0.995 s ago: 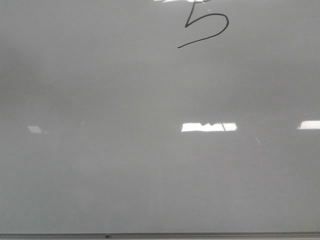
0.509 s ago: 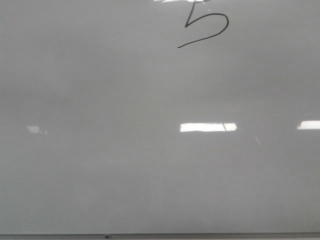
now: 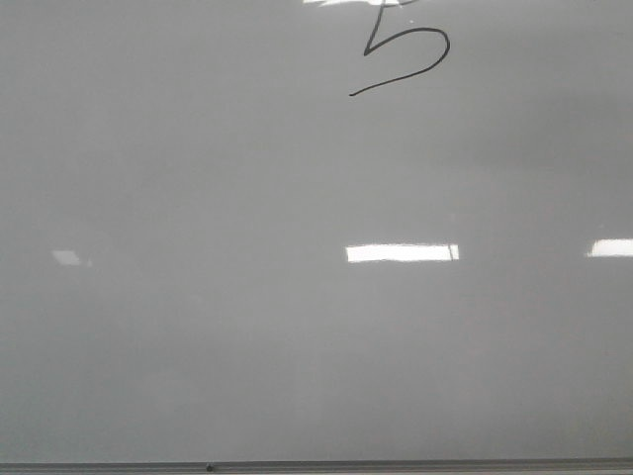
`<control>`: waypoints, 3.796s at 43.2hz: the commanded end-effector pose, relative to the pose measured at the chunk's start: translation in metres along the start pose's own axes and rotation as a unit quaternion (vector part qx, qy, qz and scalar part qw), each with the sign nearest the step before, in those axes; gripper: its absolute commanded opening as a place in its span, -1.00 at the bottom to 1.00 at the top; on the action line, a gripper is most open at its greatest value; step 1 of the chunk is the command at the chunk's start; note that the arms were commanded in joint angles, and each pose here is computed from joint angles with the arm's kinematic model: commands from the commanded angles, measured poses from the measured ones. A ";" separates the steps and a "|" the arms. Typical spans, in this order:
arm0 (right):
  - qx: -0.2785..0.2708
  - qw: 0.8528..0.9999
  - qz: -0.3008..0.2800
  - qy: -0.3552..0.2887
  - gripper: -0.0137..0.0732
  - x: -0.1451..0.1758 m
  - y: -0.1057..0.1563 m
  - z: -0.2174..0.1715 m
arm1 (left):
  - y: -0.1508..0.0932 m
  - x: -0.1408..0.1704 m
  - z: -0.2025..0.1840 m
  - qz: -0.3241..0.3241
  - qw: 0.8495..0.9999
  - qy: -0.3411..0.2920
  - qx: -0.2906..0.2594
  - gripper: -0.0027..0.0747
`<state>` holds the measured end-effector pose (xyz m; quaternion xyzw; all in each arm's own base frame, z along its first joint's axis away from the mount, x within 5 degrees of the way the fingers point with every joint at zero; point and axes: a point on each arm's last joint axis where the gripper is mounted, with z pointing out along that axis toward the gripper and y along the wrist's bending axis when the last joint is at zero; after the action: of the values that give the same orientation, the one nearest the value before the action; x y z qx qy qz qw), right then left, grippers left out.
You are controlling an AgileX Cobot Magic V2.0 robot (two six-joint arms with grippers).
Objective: Write number 5 on whiteboard
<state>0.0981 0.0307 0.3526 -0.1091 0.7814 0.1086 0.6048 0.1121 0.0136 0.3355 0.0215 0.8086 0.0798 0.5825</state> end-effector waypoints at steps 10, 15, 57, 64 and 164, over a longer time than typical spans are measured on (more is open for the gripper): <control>0.021 0.989 0.007 -0.144 -0.82 0.039 -0.002 -0.036 | -0.019 0.021 -0.046 -0.013 0.989 -0.126 0.080 -0.98; 0.021 0.986 0.005 -0.166 -0.82 0.053 -0.001 -0.046 | -0.022 0.033 -0.060 -0.031 0.982 -0.158 0.101 -0.98; 0.020 0.983 0.004 -0.184 -0.82 0.056 0.000 -0.053 | -0.019 0.037 -0.078 -0.035 0.971 -0.219 0.091 -0.98; 0.020 0.983 0.004 -0.183 -0.82 0.056 0.000 -0.052 | -0.017 0.057 -0.066 -0.067 0.962 -0.258 0.061 -0.98; 0.103 0.987 -0.007 -0.120 -0.82 0.159 -0.016 -0.010 | -0.033 0.141 -0.014 -0.071 0.982 -0.166 0.062 -0.98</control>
<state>0.0558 0.0076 0.1886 -0.0401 0.7428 0.0444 0.6668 0.0560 -0.0025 0.1965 0.0168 0.7327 -0.0121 0.6803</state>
